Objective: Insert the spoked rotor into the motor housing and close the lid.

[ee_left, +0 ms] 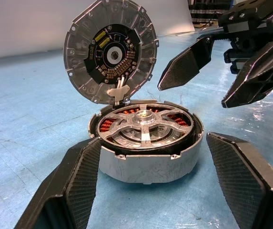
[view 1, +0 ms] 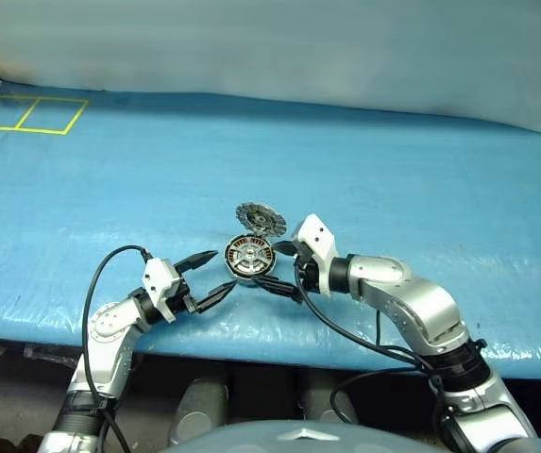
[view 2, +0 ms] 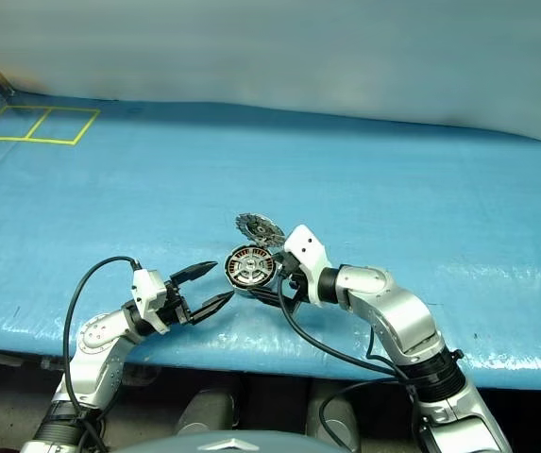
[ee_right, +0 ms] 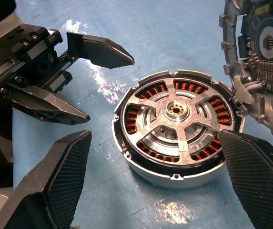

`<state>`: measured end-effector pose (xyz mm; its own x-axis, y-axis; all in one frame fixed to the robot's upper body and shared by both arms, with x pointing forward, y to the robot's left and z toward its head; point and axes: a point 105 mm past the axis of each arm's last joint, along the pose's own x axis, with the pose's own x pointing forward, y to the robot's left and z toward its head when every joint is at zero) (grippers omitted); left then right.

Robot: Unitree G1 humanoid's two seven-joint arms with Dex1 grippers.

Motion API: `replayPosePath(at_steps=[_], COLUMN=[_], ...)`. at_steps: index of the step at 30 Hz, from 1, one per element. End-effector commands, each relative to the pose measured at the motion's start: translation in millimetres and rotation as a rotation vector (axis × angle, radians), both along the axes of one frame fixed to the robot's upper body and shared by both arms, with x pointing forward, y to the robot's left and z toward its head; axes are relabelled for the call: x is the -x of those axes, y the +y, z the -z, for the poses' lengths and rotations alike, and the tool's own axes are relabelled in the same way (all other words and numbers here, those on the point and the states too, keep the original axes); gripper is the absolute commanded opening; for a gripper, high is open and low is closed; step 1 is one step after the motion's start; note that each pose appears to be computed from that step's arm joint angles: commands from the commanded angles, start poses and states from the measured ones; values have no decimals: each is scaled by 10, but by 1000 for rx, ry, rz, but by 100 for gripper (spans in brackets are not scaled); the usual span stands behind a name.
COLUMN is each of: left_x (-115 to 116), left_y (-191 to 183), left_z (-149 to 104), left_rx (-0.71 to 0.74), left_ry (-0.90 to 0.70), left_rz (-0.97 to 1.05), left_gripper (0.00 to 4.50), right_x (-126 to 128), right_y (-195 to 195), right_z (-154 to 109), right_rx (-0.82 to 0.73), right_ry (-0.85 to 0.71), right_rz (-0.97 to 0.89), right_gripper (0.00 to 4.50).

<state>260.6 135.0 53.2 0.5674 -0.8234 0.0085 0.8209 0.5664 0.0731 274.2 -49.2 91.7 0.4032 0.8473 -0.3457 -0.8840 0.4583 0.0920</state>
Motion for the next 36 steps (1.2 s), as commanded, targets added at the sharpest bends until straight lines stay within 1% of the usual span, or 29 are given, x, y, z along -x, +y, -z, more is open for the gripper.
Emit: replayPosePath(at_steps=[1,8,11,17,20,22,23,27,29,32,36], left_x=[-12,-17,-15,-8,-7,-7,-7,-8,-10,-5,-8], left_y=[6,3,3,9,14,17,19,29,33,37,32], left_z=[-58,-63,-62,-65,-69,-74,-76,-83,-80,-73,-78], left_rx=[-12,-11,-10,-8,-7,-7,-7,-7,-9,-12,-12], left_ry=[-32,-33,-34,-34,-36,-37,-38,-42,-41,-39,-40], left_rz=[6,4,1,-3,-5,-6,-7,-13,-16,-18,-18], left_gripper=[386,386,386,386,386,386,386,386,386,386,386], right_x=[3,-48,-55,-104,-110,-102,-101,-143,-172,-195,-173], right_y=[13,11,11,42,68,90,95,110,122,215,297], right_z=[-138,-154,-153,-146,-134,-136,-137,-146,-147,-170,-63], right_rx=[-31,-50,-50,-41,-48,-68,-69,-66,-66,-114,-86], right_ry=[-50,-49,-51,-71,-61,-45,-44,-57,-62,-50,-33], right_rz=[-7,27,31,49,47,37,33,48,60,62,43], right_gripper=[448,448,388,194,194,161,136,11,5,5,5])
